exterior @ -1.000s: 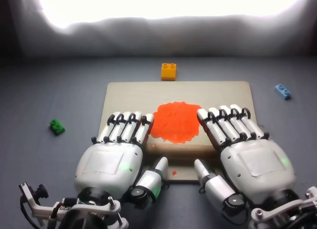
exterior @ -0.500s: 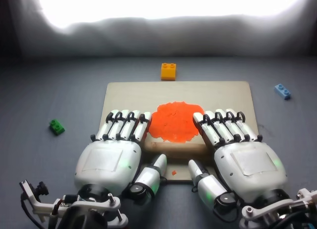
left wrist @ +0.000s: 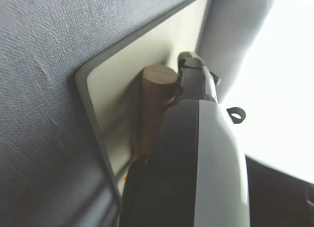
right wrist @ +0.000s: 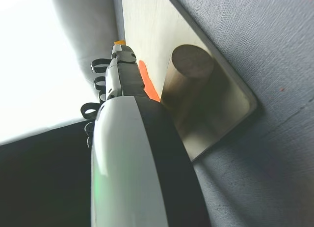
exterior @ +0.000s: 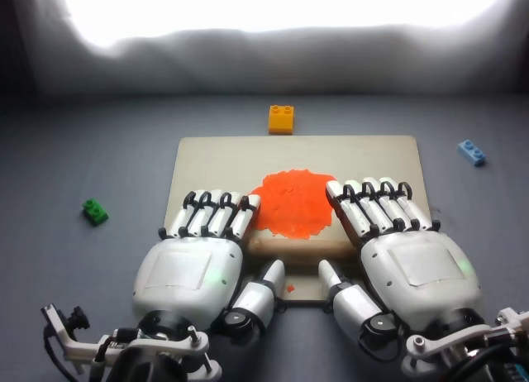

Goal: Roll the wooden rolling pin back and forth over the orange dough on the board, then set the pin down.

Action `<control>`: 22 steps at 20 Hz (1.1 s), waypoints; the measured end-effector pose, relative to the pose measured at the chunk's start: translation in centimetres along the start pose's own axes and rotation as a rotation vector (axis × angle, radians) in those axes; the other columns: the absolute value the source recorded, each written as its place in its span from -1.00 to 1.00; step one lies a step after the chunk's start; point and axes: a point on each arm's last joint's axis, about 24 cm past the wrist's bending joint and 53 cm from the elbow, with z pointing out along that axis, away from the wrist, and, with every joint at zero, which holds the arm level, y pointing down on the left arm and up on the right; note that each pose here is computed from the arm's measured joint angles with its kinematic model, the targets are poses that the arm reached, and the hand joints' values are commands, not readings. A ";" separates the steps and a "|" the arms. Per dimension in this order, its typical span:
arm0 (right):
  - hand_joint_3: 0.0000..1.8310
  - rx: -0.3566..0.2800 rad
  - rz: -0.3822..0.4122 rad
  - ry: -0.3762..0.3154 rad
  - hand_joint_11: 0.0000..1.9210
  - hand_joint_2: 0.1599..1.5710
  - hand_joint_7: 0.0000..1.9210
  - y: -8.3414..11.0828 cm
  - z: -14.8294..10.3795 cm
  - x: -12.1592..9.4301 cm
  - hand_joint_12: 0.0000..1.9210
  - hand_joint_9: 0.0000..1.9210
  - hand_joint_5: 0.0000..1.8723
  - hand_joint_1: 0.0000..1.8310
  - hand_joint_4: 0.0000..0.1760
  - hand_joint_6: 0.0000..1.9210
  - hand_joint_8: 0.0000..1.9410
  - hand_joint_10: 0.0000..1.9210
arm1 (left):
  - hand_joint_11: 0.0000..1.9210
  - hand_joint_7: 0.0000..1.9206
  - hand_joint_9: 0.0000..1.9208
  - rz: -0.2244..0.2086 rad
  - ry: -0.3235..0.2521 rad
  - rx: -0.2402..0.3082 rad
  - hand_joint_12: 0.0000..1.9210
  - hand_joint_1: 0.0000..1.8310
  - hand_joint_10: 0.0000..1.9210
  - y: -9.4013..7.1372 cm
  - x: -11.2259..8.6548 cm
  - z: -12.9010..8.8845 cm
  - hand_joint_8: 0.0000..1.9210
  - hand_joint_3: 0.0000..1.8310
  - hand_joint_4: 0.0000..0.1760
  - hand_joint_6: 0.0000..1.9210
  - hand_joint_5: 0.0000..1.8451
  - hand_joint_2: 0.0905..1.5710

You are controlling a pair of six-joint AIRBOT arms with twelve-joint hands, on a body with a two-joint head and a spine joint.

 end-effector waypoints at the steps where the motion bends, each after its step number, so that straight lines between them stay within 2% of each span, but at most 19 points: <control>1: -0.82 -0.001 0.000 0.004 -1.00 1.00 -0.96 0.0 0.0 0.1 -1.00 -1.00 -0.97 -1.00 -1.00 -1.00 -0.99 -1.00 | -1.00 -0.94 -1.00 0.000 -0.001 0.002 -1.00 -1.00 -1.00 -0.1 0.0 0.1 -1.00 -0.94 -1.00 -1.00 -0.91 1.00; 3: -0.85 -0.002 0.000 0.009 -1.00 1.00 -0.93 -0.1 0.1 0.2 -1.00 -0.99 -0.93 -1.00 -1.00 -0.98 -0.98 -0.99 | -0.98 -0.89 -0.94 0.000 -0.004 0.002 -0.99 -1.00 -0.98 -0.1 -0.1 0.1 -0.98 -0.95 -1.00 -0.98 -0.86 1.00; 5: -0.83 0.000 -0.005 0.006 -1.00 1.00 -0.94 -0.3 0.2 0.0 -1.00 -1.00 -0.92 -1.00 -1.00 -0.98 -1.00 -1.00 | -0.99 -0.94 -0.99 0.000 -0.006 0.000 -0.99 -1.00 -1.00 0.0 0.0 0.2 -1.00 -0.94 -1.00 -1.00 -0.92 1.00; 14: -0.86 0.011 -0.009 -0.007 -1.00 1.00 -0.95 -1.8 1.4 -0.6 -1.00 -1.00 -0.92 -1.00 -1.00 -0.99 -1.00 -1.00 | -0.99 -0.94 -0.98 -0.008 -0.011 0.000 -1.00 -1.00 -0.99 0.1 0.1 0.5 -1.00 -0.96 -1.00 -1.00 -0.91 1.00; 22: -0.86 0.001 -0.005 -0.003 -1.00 1.00 -0.96 -1.6 1.9 -0.5 -1.00 -1.00 -0.93 -1.00 -1.00 -0.99 -1.00 -1.00 | -1.00 -0.98 -1.00 -0.002 -0.024 0.006 -1.00 -1.00 -1.00 0.0 -0.3 1.4 -1.00 -0.97 -1.00 -1.00 -0.94 1.00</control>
